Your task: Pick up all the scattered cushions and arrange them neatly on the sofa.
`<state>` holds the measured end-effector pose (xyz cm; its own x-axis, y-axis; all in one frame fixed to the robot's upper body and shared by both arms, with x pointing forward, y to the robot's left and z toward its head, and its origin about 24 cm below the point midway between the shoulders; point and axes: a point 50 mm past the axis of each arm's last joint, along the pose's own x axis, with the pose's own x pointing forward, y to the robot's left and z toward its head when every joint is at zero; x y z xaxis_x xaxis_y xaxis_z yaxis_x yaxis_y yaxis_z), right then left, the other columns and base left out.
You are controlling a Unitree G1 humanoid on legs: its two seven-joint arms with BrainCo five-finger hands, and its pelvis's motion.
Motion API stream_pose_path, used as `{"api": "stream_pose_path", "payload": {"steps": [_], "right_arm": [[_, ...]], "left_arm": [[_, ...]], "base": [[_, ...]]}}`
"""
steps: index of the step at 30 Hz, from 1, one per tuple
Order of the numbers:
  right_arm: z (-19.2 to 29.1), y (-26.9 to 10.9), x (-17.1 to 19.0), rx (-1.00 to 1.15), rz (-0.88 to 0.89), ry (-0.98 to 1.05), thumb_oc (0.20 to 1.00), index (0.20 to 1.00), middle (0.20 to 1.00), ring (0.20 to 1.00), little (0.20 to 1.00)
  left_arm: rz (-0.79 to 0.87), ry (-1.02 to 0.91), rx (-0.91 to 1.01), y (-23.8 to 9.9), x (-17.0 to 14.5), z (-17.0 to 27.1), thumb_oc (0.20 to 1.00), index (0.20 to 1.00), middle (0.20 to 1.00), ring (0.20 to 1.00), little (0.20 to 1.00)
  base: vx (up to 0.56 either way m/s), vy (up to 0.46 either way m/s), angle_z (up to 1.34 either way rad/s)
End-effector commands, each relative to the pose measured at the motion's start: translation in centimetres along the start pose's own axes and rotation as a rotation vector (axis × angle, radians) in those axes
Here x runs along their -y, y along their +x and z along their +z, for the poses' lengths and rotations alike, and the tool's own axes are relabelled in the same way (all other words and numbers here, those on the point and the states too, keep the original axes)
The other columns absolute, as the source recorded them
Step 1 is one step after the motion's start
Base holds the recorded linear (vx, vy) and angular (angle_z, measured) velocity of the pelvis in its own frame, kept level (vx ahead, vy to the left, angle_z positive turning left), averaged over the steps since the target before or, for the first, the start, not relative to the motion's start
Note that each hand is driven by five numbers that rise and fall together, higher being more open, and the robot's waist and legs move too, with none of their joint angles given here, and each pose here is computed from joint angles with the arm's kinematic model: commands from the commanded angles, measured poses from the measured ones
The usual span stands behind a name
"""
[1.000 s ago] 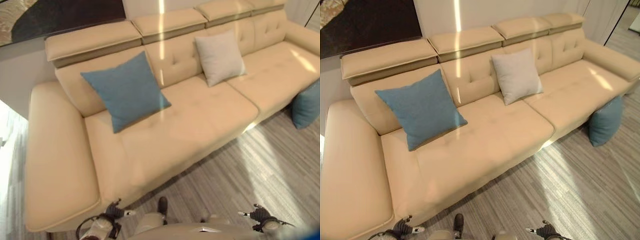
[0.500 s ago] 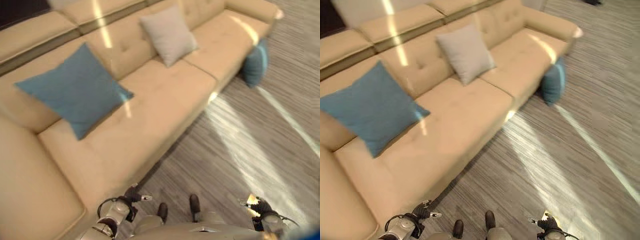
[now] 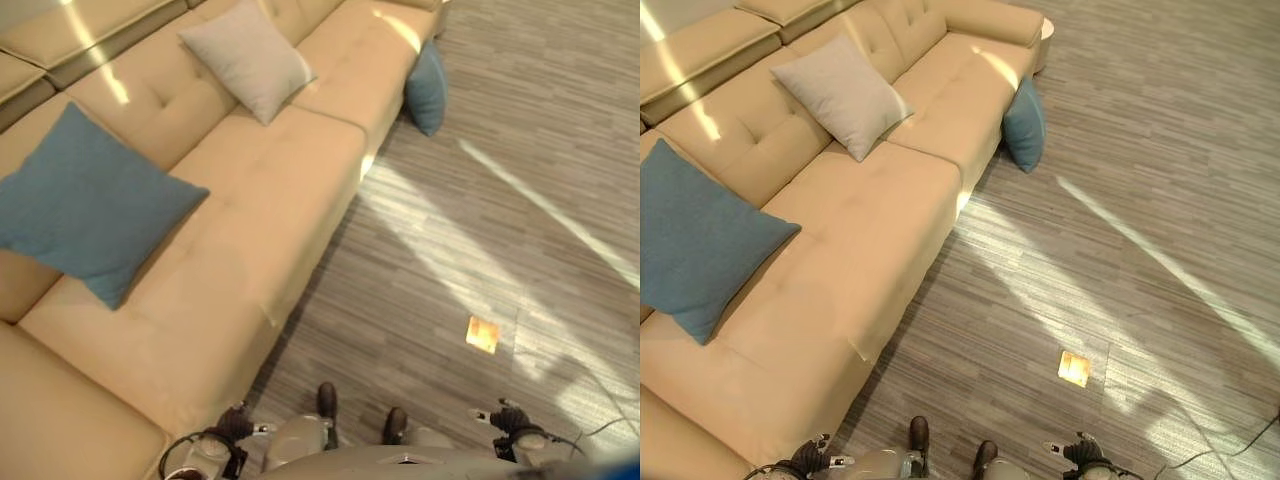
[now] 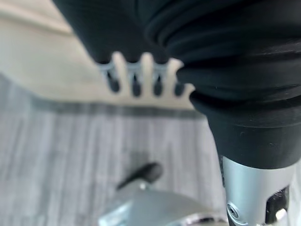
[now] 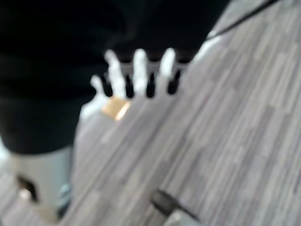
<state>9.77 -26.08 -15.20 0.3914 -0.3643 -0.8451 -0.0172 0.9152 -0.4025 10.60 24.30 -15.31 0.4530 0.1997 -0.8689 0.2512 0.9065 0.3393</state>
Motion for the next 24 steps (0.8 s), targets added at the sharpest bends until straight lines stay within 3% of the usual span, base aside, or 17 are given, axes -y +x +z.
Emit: {"api": "stream_pose_path", "payload": {"steps": [1,11,17,24], "right_arm": [[0.6,0.2,2.4,0.029,-0.071,0.013,1.000,1.000,1.000,1.000,1.000],[0.0,0.2,2.5,0.003,-0.090,0.012,1.000,1.000,1.000,1.000,1.000],[0.9,0.3,2.0,0.023,-0.051,-0.013,1.000,1.000,1.000,1.000,1.000],[1.7,0.4,2.0,0.048,-0.050,-0.051,1.000,1.000,1.000,1.000,1.000]], "left_arm": [[-0.008,0.028,0.109,0.6,0.4,3.7,1.000,1.000,1.000,1.000,1.000],[-0.034,0.032,0.113,0.7,1.4,4.2,1.000,1.000,1.000,1.000,1.000],[-0.004,0.022,0.089,0.6,0.2,3.3,1.000,1.000,1.000,1.000,1.000],[0.006,0.016,0.087,0.6,0.0,3.3,1.000,1.000,1.000,1.000,1.000]], "base": [[0.02,-0.177,0.02],[0.12,-0.058,-0.25],[0.30,0.138,-1.26],[0.19,-0.079,-0.36]]}}
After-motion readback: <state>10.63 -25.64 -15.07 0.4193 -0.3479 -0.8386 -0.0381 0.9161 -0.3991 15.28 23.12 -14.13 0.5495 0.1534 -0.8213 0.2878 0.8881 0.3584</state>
